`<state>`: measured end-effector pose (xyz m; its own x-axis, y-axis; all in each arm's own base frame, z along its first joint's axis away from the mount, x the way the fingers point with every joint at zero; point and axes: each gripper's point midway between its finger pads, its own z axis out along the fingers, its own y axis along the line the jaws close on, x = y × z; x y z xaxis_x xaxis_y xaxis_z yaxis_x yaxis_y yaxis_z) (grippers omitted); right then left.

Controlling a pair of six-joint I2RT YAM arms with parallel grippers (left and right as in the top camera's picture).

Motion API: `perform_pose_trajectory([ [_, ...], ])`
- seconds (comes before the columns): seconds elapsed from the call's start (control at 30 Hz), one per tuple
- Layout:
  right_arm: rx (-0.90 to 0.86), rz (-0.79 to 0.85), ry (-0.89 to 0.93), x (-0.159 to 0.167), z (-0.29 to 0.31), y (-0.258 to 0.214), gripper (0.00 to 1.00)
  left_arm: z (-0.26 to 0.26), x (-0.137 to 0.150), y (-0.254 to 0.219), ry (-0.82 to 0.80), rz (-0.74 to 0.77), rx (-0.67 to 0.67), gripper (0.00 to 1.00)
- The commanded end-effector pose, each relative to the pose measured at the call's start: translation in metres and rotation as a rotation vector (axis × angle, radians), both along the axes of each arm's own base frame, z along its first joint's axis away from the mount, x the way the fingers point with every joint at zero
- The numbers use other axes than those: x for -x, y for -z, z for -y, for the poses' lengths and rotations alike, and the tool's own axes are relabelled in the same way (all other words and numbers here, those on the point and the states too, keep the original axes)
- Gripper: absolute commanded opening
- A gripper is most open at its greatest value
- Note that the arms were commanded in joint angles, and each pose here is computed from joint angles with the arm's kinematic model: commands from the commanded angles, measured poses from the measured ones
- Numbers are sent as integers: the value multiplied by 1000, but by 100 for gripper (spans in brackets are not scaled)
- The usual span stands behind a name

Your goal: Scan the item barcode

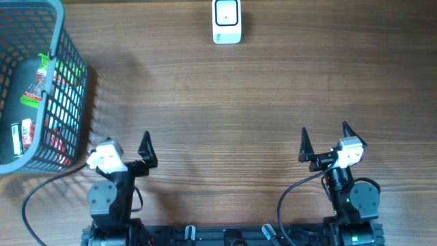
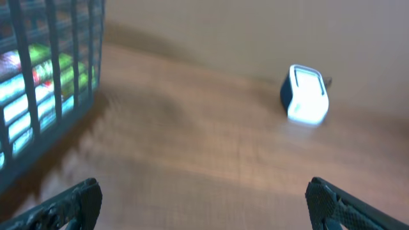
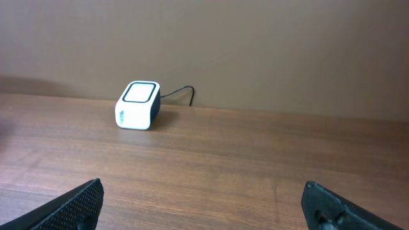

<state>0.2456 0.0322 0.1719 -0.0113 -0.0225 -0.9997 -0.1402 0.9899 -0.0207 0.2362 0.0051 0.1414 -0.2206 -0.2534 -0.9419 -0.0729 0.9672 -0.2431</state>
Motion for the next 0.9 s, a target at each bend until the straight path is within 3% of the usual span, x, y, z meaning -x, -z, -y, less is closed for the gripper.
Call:
perform_pose_trajectory([
  [0.0, 2, 1, 11, -1, 2, 0, 100, 15, 14, -45, 85, 28, 8, 100],
  [0.13, 2, 1, 11, -1, 2, 0, 100, 29, 41, -128, 154, -29, 54, 100],
  [0.33, 2, 1, 11, -1, 2, 0, 100, 29, 32, -221, 165, -148, 39, 100],
  [0.53, 2, 1, 11, -1, 2, 0, 100, 27, -17, -267, 201, -404, -23, 100],
  [0.7, 2, 1, 11, -1, 2, 0, 100, 34, -82, -269, 254, -489, 22, 100],
  [0.8, 2, 1, 11, -1, 2, 0, 100, 20, -116, -254, 190, -515, -9, 96],
  [0.87, 2, 1, 11, -1, 2, 0, 100, -9, -134, -244, 41, -532, 19, 93],
])
